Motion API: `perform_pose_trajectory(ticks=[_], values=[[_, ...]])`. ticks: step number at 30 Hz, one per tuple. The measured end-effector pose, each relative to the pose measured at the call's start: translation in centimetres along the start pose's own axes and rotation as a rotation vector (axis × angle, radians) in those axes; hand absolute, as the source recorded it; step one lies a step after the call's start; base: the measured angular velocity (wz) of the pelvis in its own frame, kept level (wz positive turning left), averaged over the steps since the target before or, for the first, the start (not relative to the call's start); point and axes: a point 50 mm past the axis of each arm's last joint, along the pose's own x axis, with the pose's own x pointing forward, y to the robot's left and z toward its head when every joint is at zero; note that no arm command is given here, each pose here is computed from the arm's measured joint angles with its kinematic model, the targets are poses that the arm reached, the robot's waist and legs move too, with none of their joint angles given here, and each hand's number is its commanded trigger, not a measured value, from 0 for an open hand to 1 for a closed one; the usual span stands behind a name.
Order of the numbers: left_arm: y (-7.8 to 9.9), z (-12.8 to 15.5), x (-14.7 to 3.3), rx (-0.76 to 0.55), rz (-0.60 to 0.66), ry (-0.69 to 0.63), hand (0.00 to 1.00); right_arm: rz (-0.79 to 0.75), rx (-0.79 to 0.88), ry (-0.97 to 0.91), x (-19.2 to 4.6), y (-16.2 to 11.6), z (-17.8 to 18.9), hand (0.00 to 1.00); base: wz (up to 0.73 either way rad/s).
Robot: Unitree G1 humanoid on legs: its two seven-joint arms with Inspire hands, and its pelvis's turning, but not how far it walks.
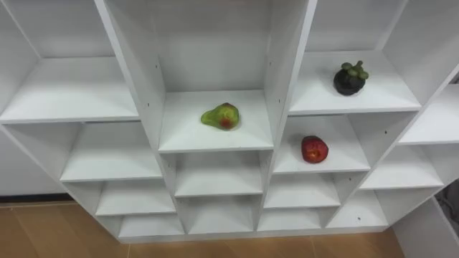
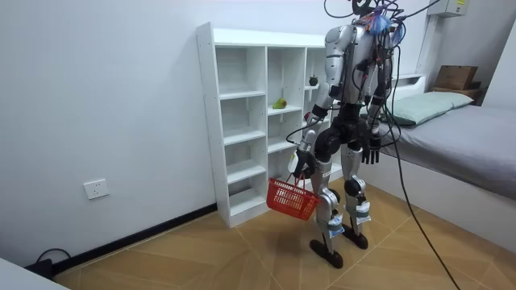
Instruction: Collect fruits from the closet
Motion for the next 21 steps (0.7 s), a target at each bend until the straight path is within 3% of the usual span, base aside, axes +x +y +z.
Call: perform_pose_trajectory(ticks=[21], values=[[0.13, 0.08, -0.06, 0.003, 0.060, -0.008, 1.00, -0.071, 0.005, -0.038, -0.04, -0.55, 0.85, 0.00, 0.02]])
